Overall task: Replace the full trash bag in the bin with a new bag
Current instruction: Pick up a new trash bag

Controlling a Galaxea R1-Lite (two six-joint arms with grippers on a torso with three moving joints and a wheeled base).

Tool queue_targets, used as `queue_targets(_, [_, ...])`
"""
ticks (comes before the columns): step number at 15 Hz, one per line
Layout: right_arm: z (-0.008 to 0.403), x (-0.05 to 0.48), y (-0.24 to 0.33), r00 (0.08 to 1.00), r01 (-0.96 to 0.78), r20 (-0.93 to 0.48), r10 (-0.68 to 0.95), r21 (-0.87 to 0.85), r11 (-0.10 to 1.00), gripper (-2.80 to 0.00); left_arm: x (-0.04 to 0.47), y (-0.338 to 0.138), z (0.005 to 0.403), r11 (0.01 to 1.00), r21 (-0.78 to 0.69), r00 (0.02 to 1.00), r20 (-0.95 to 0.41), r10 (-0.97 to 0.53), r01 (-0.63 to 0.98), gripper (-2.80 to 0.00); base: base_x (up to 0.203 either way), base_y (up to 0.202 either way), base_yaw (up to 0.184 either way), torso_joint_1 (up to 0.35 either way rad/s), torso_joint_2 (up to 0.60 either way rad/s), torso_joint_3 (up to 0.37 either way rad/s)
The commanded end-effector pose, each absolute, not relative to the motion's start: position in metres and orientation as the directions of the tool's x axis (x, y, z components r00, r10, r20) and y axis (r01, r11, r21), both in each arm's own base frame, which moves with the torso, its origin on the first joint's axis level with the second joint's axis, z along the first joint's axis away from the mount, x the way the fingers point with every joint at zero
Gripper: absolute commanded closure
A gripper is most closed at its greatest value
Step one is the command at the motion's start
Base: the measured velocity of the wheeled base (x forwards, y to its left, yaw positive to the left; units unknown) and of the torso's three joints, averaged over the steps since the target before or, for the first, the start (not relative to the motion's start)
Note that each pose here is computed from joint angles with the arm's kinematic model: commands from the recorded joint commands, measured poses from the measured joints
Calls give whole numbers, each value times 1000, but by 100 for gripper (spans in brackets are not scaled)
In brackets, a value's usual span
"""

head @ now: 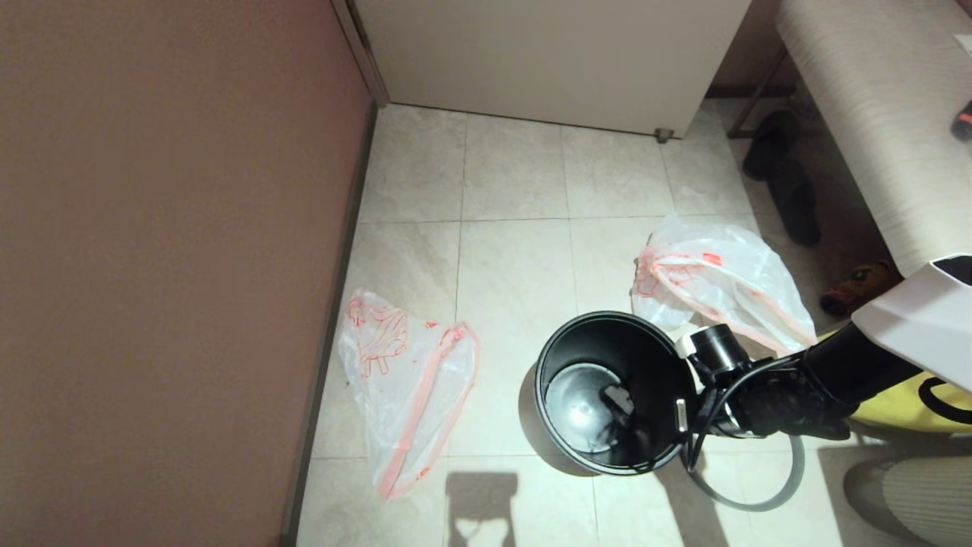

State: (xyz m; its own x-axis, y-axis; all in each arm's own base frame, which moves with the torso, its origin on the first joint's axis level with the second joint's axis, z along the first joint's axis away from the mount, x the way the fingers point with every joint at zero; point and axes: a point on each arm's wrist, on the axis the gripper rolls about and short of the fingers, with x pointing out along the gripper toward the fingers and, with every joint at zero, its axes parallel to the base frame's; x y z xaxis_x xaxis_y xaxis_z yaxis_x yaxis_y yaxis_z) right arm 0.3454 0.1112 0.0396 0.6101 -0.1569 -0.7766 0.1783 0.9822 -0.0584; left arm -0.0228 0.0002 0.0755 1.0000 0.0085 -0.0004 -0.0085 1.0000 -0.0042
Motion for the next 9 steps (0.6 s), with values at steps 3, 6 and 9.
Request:
queue_targets(3, [57,333,121,643,141,-757,-117,-32,989,0,-23,0,75,1000,-5,1000,0,9,-9,0,0,0,0,0,0,0])
queue_targets(6, [79,310,110,648,135,-757,-83,7,991,0,-23,0,75,1000,-5,1000,0,9,-9,0,0,0,0,0,0,0])
queue_targets(9, [97,276,95,657,139,-750,-76,21,990,0,-23,0,75,1000,-5,1000,0,9,-9,0,0,0,0,0,0,0])
